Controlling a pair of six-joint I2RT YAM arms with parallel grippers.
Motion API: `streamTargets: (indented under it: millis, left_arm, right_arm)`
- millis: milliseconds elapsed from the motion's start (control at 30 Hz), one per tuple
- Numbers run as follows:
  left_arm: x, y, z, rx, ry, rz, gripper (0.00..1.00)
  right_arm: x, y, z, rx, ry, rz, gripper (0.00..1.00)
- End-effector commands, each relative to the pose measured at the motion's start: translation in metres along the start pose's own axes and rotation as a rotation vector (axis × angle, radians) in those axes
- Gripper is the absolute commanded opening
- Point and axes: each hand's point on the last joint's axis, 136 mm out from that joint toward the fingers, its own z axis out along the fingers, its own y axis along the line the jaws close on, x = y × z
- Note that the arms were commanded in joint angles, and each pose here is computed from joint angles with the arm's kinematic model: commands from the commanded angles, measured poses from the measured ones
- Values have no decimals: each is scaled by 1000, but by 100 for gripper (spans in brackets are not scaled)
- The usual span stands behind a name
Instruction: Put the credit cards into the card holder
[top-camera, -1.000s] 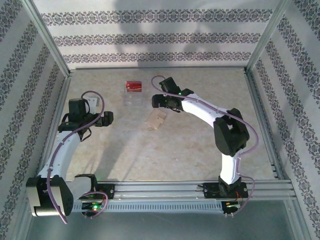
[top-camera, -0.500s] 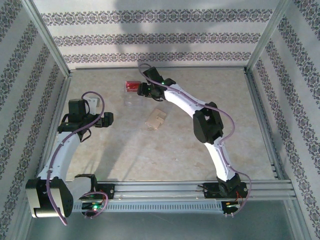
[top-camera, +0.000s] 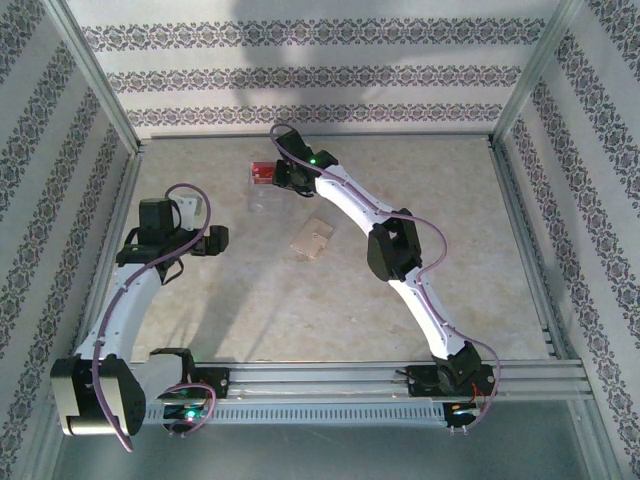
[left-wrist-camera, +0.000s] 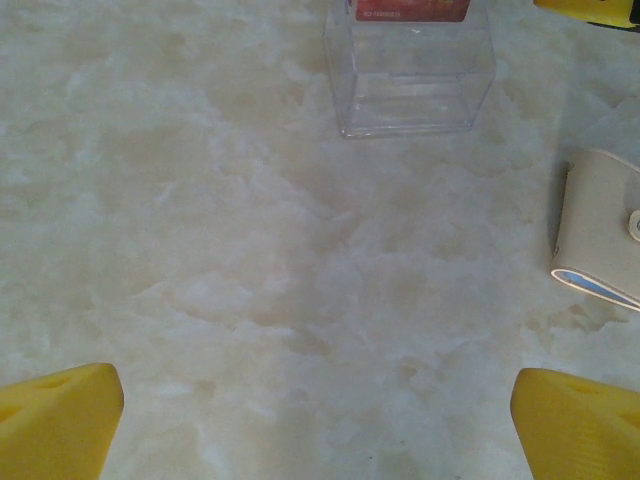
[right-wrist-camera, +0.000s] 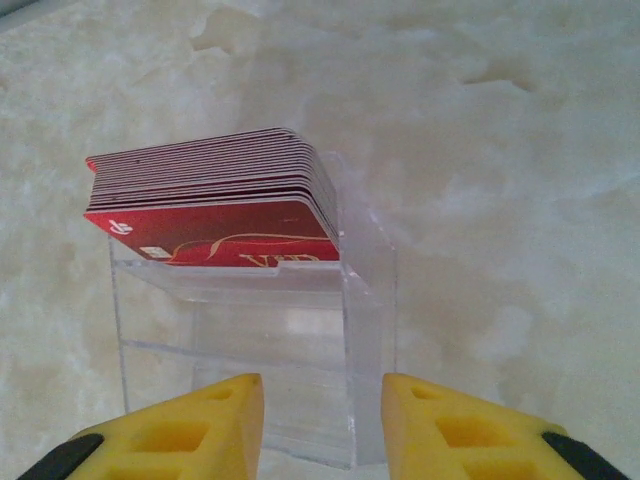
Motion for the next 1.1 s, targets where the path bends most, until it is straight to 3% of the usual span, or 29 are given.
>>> streamTargets:
  millis: [0, 1067]
  left_arm:
    - [-7, -5, -9, 1, -8, 36, 99]
    - [-8, -12, -16, 24, -13, 31, 99]
  right_arm:
    - [6, -7, 10, 36, 7, 16, 36]
    - [24, -35, 46, 86, 77, 43, 17]
